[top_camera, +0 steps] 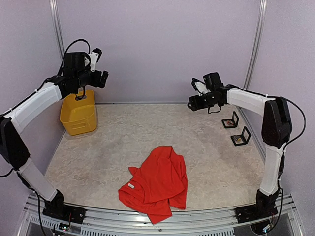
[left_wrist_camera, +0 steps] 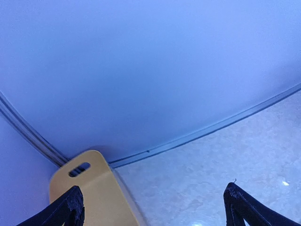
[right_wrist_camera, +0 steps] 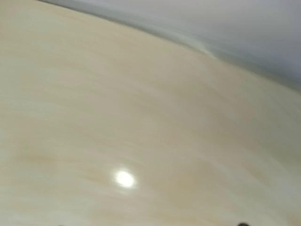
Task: Pin the brooch onto the clothing
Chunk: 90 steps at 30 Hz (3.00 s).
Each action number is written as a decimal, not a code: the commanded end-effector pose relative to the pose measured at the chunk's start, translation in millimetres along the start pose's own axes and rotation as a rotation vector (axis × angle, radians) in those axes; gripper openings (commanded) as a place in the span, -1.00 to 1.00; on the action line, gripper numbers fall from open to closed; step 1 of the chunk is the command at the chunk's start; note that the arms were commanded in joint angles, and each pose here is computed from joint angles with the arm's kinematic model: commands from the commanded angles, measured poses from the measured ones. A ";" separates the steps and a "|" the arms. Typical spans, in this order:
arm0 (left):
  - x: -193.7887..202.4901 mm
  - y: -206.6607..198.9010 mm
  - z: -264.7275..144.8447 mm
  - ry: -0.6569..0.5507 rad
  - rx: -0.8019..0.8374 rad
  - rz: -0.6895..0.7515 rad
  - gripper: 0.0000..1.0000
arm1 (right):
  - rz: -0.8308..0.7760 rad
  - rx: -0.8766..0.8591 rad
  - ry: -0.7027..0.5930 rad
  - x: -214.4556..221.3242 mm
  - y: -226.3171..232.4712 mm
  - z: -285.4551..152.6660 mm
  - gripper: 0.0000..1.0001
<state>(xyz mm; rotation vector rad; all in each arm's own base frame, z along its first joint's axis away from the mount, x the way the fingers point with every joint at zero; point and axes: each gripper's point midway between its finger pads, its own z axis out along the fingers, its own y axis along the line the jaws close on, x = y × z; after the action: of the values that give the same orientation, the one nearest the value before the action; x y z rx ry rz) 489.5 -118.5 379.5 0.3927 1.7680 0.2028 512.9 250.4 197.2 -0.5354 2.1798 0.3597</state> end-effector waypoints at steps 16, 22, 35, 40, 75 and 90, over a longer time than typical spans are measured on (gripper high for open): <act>234.9 -227.3 -163.7 0.437 0.353 -0.491 0.77 | -0.822 -0.723 0.327 270.6 323.8 -127.4 -0.13; 276.9 -265.7 -219.0 0.518 0.457 -0.388 0.68 | -0.873 -0.676 0.486 318.6 303.8 -117.5 -0.10; 342.5 -301.9 -264.1 0.715 0.627 -0.232 0.75 | -0.816 -0.571 0.575 323.1 272.4 -140.7 -0.05; 353.8 -308.1 -264.9 0.738 0.646 -0.219 0.62 | -0.812 -0.503 0.603 334.1 256.9 -132.8 -0.20; 239.2 -253.2 -175.1 0.354 0.294 -0.253 -1.00 | -0.384 -0.382 0.072 107.9 215.7 -150.8 -1.00; -37.0 -61.5 -61.6 -0.182 -0.187 -0.146 -1.00 | -0.311 0.066 -0.551 -206.2 86.1 -152.6 -1.00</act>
<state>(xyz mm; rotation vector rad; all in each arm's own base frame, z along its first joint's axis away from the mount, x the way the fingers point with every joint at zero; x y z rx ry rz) 386.7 -203.7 287.2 0.1705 1.8610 0.0142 417.5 339.6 349.5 -0.8378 1.7974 0.3742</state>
